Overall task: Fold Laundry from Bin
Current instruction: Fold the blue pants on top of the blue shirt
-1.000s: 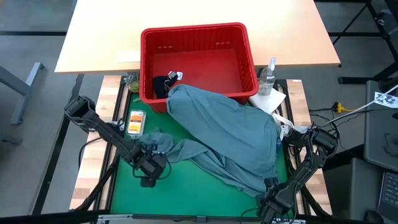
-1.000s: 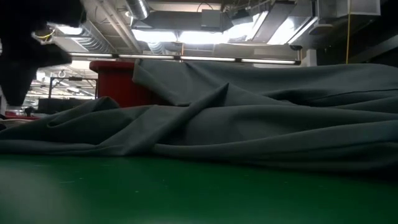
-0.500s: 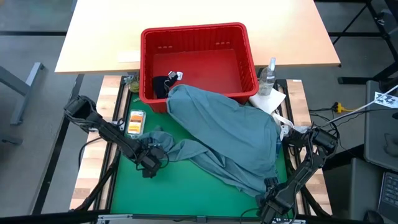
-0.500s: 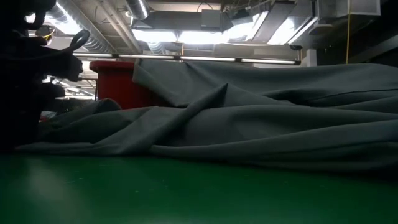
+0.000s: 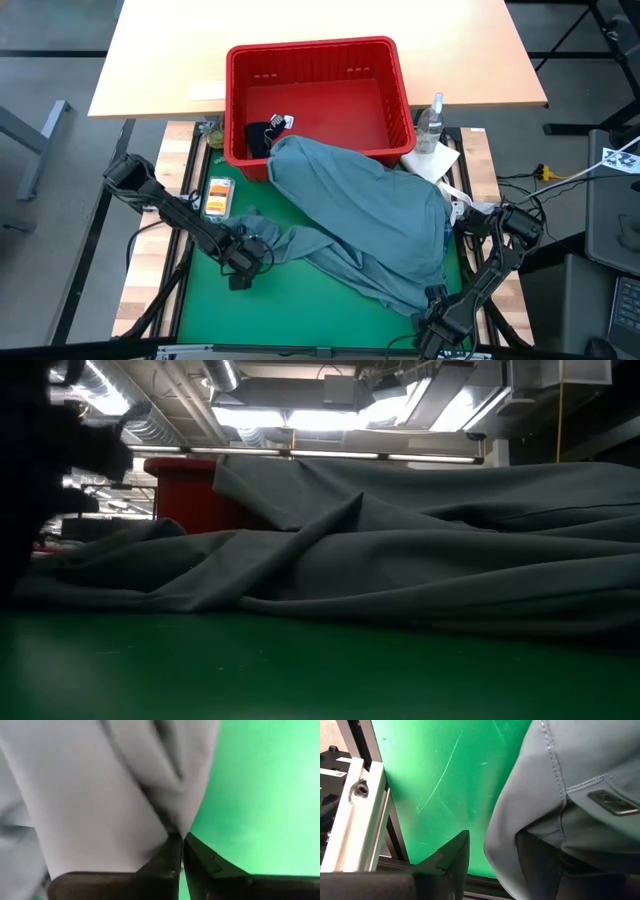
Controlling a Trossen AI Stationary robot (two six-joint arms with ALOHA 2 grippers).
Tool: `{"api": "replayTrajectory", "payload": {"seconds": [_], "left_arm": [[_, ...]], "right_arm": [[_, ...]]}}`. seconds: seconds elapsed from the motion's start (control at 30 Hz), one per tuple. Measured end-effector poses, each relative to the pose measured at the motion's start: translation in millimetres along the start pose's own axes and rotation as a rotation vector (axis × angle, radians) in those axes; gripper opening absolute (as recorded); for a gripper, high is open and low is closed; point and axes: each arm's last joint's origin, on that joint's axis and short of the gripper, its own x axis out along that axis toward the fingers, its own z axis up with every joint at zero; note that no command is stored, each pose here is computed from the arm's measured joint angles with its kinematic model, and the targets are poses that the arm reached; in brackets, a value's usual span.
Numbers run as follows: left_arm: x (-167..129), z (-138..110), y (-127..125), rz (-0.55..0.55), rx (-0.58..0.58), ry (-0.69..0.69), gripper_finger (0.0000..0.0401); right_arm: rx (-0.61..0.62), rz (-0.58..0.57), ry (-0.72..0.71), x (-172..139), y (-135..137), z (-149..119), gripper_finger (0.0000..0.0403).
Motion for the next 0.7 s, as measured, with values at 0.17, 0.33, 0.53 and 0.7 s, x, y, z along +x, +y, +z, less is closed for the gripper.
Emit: {"api": "replayTrajectory", "payload": {"seconds": [0.17, 0.33, 0.53, 0.7], "left_arm": [[-37, 14, -19, -0.135, 0.008, 0.105, 0.0003], [-93, 26, -44, -0.174, 0.064, 0.060, 0.0002], [-166, 22, -60, -0.170, 0.095, -0.009, 0.0001], [-206, 7, -52, -0.033, -0.027, -0.017, 0.0000]], "right_arm": [[-0.019, 0.022, 0.023, 0, 1, -1, 0.0166], [-0.029, 0.037, 0.038, 0, 1, -1, 0.0166], [-0.077, 0.063, 0.041, 2, 6, -3, 0.0166], [-0.125, 0.095, 0.063, 8, 20, -16, 0.0166]]}}
